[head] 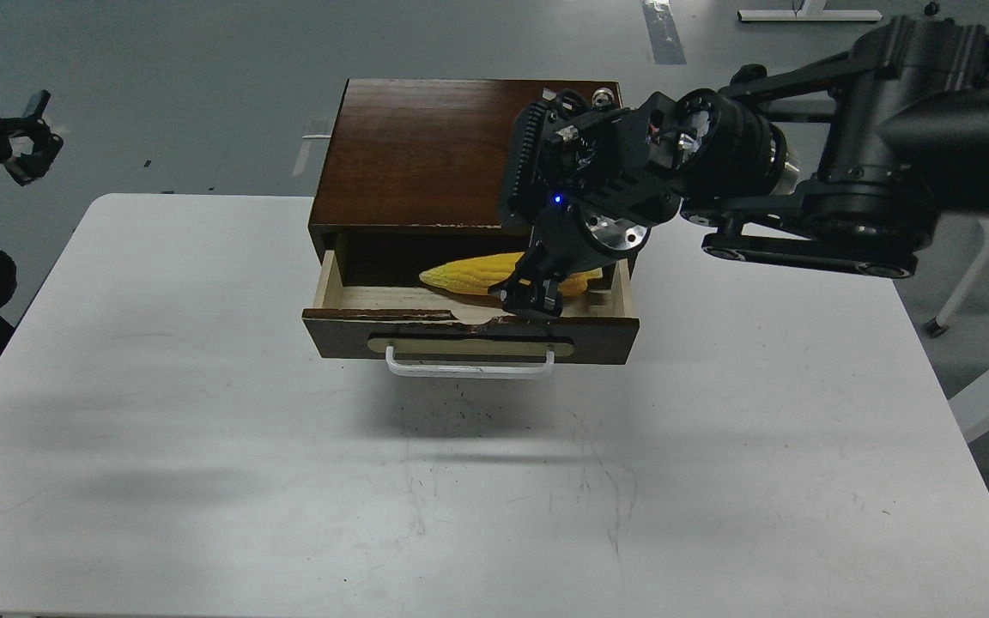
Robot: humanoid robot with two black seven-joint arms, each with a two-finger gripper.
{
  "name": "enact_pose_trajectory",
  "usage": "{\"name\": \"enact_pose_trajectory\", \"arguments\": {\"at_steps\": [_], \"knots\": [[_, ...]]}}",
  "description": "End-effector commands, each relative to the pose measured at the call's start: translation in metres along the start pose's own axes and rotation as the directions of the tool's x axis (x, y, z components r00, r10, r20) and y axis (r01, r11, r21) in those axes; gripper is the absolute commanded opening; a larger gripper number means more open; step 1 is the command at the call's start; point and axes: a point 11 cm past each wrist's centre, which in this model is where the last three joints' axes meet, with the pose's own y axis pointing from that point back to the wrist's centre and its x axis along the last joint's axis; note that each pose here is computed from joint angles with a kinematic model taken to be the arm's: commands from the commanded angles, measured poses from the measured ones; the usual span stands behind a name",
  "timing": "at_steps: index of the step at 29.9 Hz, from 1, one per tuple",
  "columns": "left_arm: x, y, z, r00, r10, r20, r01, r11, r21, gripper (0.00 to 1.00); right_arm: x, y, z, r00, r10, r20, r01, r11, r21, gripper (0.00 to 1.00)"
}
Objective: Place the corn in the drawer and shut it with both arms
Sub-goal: 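Lower the corn into the open drawer and release it, then withdraw the right arm away from the box, then move the left hand to the front of the open drawer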
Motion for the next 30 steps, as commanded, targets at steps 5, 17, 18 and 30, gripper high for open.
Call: {"name": "enact_pose_trajectory", "arguments": {"at_steps": [5, 17, 18, 30], "knots": [[-0.035, -0.018, 0.039, 0.994, -0.105, 0.025, 0.106, 0.993, -0.055, 0.71, 0.043, 0.026, 0.060, 0.911, 0.281, 0.301, -0.254, 0.959, -0.124, 0.92], [-0.183, -0.045, 0.039, 0.801, -0.497, 0.334, 0.497, 0.863, 0.095, 0.67, 0.020, 0.077, 0.149, 0.273, 0.533, 0.801, -0.478, 0.798, -0.368, 0.98], [-0.202, -0.044, 0.040, 0.751, -0.543, 0.376, 0.543, 0.832, 0.116, 0.66, 0.000, 0.095, 0.167, 0.184, 0.564, 0.805, -0.470, 0.770, -0.432, 0.98], [-0.338, 0.048, 0.013, 0.015, -0.734, 0.679, 0.804, 0.413, 0.428, 0.05, -0.176, 0.172, 0.222, -0.648, 0.495, 0.578, -0.347, 0.484, -0.803, 0.99]]}}
